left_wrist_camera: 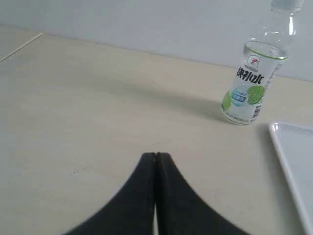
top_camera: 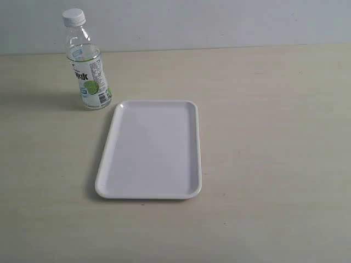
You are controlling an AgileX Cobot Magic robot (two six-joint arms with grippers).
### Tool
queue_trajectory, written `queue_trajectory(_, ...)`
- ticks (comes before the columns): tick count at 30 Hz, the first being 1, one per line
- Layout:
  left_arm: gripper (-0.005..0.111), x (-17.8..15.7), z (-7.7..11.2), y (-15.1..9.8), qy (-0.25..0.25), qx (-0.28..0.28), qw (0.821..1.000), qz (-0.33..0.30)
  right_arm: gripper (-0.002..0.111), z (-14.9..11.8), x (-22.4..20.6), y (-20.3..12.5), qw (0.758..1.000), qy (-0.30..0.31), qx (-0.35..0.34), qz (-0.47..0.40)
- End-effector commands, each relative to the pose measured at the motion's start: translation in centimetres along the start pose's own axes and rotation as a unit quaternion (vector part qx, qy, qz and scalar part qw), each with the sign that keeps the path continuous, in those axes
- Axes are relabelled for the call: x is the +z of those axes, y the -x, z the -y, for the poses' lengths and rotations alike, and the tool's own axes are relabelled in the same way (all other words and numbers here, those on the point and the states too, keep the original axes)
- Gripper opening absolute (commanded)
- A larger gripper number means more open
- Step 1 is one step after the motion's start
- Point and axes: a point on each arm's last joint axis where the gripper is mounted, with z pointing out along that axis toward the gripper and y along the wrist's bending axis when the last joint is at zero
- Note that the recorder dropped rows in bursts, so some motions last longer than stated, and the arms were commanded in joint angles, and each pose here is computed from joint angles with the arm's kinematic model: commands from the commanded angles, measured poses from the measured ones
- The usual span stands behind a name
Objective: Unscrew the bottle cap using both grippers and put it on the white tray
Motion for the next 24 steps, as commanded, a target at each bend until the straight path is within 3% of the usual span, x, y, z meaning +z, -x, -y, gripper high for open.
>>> queue_trajectory(1,0.000,0.0,0.2,0.7,-0.009,0.031,0.998,0.047,0.000,0.0,0.0,-0.1,1.000,-0.003,-0.004,0.003)
queue_trajectory(6,0.000,-0.3,0.8,2.0,-0.040,0.044,0.991,0.120,0.000,0.0,0.0,-0.1,1.000,-0.003,-0.004,0.003)
queue_trajectory(9,0.000,-0.9,1.6,3.4,-0.071,0.088,0.972,0.206,0.000,0.0,0.0,-0.1,1.000,-0.003,-0.004,0.003)
queue_trajectory(11,0.000,-1.9,2.4,4.9,-0.120,0.069,0.944,0.299,0.000,0.0,0.0,-0.1,1.000,-0.003,-0.004,0.003)
queue_trajectory(13,0.000,-3.3,3.2,6.1,-0.207,-0.029,0.904,0.374,0.000,0.0,0.0,-0.1,1.000,-0.003,-0.004,0.003)
queue_trajectory(16,0.000,-5.0,3.6,7.2,-0.281,-0.085,0.847,0.444,0.000,0.0,0.0,-0.1,1.000,-0.003,-0.004,0.003)
queue_trajectory(17,0.000,-5.8,3.3,8.0,-0.267,-0.087,0.825,0.490,0.000,0.0,0.0,-0.1,1.000,-0.003,-0.004,0.003)
queue_trajectory(18,0.000,-6.4,2.9,9.0,-0.239,-0.083,0.819,0.515,0.000,0.0,0.0,-0.1,1.000,-0.003,-0.004,0.003)
queue_trajectory(19,0.000,-7.5,1.9,11.1,-0.165,-0.085,0.807,0.561,0.000,0.0,0.0,-0.1,1.000,-0.003,-0.004,0.003)
queue_trajectory(20,0.000,-7.6,1.4,12.1,-0.130,-0.097,0.808,0.566,0.000,0.0,0.0,-0.1,1.000,-0.003,-0.004,0.003)
queue_trajectory(21,0.000,-7.3,0.9,14.2,-0.110,-0.153,0.810,0.555,0.000,0.0,0.0,-0.1,1.000,-0.003,-0.004,0.003)
queue_trajectory(24,0.000,-4.7,1.3,15.9,-0.100,-0.167,0.850,0.489,0.000,0.0,0.0,-0.1,1.000,-0.003,-0.004,0.003)
